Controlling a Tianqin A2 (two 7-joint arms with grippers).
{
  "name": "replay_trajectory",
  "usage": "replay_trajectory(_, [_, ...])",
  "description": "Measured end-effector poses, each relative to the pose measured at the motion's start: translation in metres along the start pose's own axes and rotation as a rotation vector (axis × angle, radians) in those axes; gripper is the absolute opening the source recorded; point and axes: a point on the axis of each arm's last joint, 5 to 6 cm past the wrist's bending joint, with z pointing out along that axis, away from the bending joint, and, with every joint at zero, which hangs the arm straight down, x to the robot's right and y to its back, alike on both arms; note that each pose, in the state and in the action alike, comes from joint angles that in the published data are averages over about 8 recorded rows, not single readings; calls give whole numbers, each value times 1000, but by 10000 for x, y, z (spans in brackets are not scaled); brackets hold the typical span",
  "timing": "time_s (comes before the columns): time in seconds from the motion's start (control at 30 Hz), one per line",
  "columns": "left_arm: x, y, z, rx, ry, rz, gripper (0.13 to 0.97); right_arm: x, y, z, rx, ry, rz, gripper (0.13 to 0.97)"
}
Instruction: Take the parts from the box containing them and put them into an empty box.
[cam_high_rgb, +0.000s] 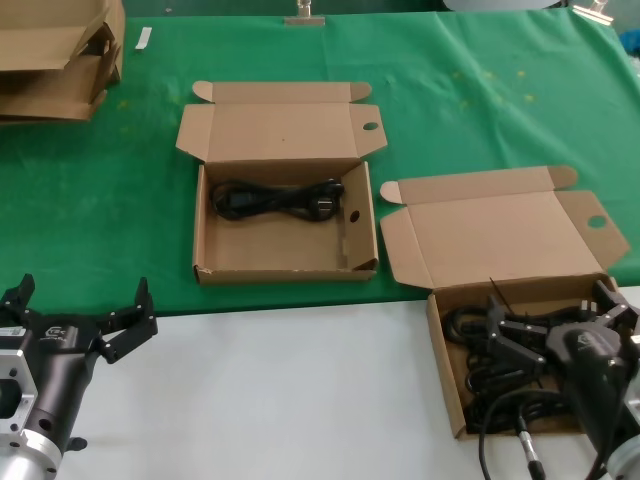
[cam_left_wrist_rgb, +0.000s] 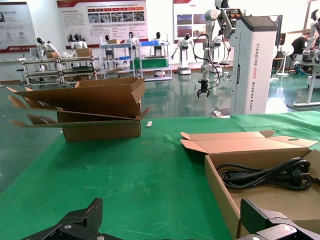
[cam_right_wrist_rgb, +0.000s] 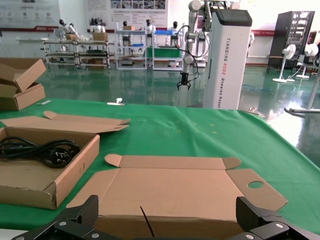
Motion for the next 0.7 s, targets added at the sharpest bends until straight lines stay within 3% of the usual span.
replay_trajectory(0.7, [0, 0, 0, 0, 0, 0, 966, 0, 0, 0, 0, 0, 0, 966])
